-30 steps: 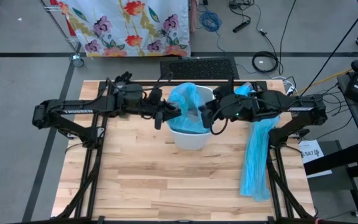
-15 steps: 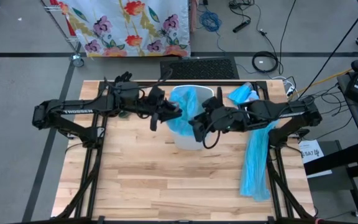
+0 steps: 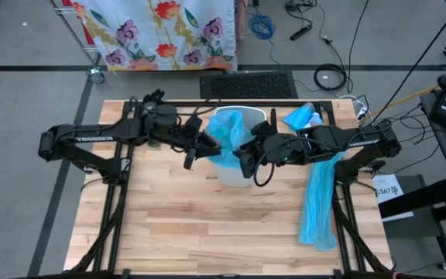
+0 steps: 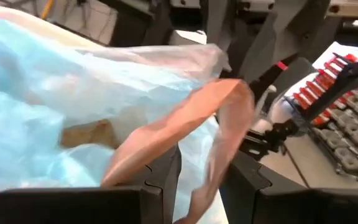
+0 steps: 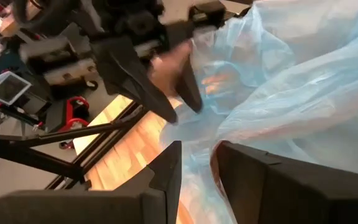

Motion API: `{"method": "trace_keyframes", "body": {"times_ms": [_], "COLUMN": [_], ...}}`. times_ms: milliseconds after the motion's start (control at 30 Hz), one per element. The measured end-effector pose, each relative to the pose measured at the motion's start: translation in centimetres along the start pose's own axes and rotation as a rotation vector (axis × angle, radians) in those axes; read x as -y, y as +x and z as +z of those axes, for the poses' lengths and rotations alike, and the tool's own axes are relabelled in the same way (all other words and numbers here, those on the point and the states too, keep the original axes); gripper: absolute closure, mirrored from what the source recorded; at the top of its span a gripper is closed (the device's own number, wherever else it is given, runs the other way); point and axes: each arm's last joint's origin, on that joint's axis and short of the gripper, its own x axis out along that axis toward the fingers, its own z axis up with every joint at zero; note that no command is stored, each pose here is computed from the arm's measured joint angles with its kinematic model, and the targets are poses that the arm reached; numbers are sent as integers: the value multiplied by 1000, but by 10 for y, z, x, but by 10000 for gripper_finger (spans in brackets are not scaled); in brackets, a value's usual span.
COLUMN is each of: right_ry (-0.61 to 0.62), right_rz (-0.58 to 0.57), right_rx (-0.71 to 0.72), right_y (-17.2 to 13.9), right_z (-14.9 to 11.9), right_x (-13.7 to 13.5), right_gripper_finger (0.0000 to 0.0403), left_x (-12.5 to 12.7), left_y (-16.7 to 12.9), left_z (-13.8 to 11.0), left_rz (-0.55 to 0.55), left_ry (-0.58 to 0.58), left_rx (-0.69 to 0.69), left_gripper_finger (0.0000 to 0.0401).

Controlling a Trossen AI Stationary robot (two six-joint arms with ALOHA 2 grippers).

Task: Place trash/remove bag and relplace
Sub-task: Close the trash bag

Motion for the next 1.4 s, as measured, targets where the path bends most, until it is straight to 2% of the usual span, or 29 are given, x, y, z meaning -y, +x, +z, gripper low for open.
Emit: {"method": "trace_keyframes", "body": {"times_ms": [300,533,833,967,1167,1400], "right_ry": [-31,-21,-24,-16,-13,-24], "right_rz": [-11,-13,-13,-14,12,110], "right_rx": [-9,-11,-10,-8,23,109], "right_y": [0,0,0,0,1,0], "right_z": [-1,-1,-1,0,4,13], "right_x": [1,1,1,2,0,-10], "right_gripper_finger": [310,310,310,310,310,310], "left_x": [14,19,29,35,48,33], "left_y": [-33,-65,-108,-116,-110,-52], "left_z": [7,-1,-9,-4,17,15], "left_rz": [34,192,326,310,171,102], "left_ry": [44,41,27,41,185,209], "left_rx": [48,-2,-5,67,265,180], "left_gripper_finger": [300,300,300,300,300,300]}}
